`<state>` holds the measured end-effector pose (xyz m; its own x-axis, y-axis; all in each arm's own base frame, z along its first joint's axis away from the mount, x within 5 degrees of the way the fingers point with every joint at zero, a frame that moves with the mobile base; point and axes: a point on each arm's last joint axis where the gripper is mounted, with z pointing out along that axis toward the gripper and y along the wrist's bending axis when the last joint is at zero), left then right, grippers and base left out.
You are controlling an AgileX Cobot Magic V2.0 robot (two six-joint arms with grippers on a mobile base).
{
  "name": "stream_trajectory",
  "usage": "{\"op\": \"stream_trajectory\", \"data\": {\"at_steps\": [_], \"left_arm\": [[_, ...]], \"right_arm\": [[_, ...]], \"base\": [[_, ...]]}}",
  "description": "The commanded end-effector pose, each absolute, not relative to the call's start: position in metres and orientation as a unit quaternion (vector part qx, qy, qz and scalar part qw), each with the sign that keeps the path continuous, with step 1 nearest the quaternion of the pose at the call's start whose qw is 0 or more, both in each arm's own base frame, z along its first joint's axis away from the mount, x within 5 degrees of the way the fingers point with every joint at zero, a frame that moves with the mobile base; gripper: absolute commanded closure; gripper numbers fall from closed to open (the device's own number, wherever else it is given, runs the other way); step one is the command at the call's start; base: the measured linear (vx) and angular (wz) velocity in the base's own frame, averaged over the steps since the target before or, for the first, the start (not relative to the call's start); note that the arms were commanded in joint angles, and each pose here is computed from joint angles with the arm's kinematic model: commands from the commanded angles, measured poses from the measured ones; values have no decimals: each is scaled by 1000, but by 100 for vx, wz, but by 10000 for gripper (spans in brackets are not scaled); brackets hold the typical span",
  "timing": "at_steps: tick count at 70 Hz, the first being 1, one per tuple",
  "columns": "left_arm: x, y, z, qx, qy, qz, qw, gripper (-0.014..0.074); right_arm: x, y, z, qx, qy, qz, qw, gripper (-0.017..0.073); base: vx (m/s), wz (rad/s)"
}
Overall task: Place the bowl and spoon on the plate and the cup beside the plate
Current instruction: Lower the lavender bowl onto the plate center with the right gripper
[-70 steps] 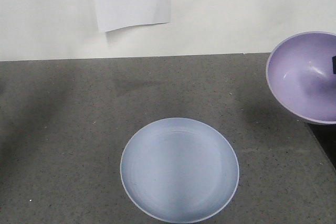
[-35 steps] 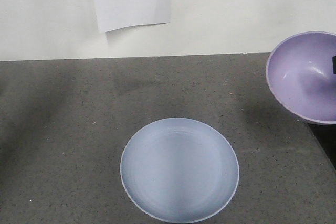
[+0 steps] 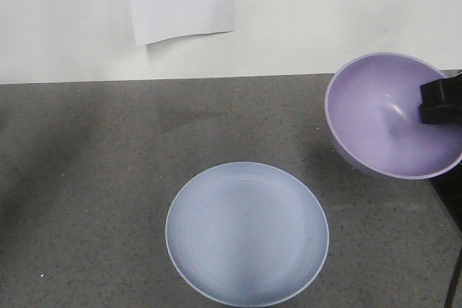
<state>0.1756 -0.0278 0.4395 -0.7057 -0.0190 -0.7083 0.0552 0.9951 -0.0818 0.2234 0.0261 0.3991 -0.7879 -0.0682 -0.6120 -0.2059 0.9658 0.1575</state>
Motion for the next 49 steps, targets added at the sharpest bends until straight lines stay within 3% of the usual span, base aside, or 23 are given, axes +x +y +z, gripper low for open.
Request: {"op": "stream_trajectory", "data": {"at_steps": [1,20,49], "left_arm": [[175,-29,452,8,904,-60,423,600],[175,-29,452,8,904,-60,423,601],[175,-29,452,8,904,-60,423,600]], "right_arm": [[233,36,403,-97,930,127,331,563],[261,93,364,-184,940,129,256,564],[291,134,309,-206,952,142,175,564]], "base": [[0,0],[0,0],[0,0]]}}
